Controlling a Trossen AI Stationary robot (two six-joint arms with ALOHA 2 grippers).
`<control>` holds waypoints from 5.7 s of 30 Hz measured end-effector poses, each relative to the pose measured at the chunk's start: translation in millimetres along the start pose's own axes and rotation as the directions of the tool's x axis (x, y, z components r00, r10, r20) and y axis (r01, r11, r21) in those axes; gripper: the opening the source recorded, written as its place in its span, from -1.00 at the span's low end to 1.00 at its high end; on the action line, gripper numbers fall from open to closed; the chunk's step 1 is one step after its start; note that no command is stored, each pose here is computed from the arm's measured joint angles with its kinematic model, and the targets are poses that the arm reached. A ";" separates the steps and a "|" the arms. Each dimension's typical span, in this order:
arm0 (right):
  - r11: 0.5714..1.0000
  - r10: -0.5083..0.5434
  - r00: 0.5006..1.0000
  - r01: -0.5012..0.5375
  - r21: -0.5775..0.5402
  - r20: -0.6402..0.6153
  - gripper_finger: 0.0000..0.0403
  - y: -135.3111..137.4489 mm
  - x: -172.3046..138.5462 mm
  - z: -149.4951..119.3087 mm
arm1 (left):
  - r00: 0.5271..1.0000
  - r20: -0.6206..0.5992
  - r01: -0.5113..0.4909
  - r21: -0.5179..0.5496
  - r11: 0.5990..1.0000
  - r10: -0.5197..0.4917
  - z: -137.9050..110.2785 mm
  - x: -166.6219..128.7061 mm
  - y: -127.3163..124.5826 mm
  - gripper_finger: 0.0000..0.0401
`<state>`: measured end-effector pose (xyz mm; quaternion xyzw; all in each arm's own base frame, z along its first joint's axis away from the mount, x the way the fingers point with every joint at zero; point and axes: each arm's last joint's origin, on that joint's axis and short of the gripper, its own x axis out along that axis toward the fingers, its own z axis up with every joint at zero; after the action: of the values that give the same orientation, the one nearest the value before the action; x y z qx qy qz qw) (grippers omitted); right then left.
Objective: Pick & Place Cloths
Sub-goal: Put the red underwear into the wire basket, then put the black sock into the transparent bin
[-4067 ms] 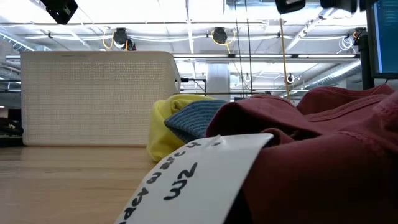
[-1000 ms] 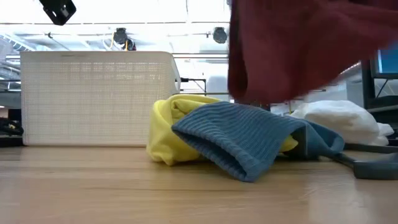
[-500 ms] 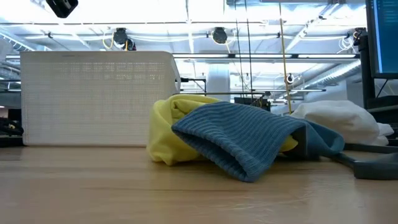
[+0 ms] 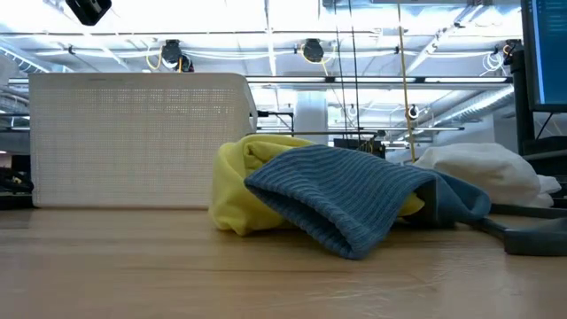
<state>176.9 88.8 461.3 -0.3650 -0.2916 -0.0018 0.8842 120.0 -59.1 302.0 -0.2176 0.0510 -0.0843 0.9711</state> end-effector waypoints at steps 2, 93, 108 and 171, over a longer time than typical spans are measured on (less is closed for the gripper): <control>1.000 0.000 1.000 0.000 0.000 0.000 -1.00 0.0 0.0 0.0 | 1.000 0.000 0.000 0.000 1.000 0.000 0.0 0.0 0.0 0.25; 0.889 0.257 0.210 0.333 0.316 -0.943 -0.87 20.4 -67.1 -386.5 | 1.000 -0.002 0.002 -0.010 1.000 -0.002 -0.1 -0.1 0.0 0.25; 0.870 0.253 0.284 0.352 0.346 -0.925 -0.16 5.7 -50.3 -334.4 | 1.000 -0.002 0.003 -0.004 1.000 -0.003 -0.1 -0.1 0.0 0.25; 0.730 0.549 -0.047 0.513 0.451 -0.834 0.04 109.9 -118.3 -222.2 | 1.000 0.000 0.001 0.019 1.000 -0.001 0.0 -0.1 0.0 0.25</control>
<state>216.8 1.0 204.2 0.1082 0.4740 -0.1445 0.8618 119.8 -59.1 302.0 -0.2083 0.0503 -0.0852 0.9730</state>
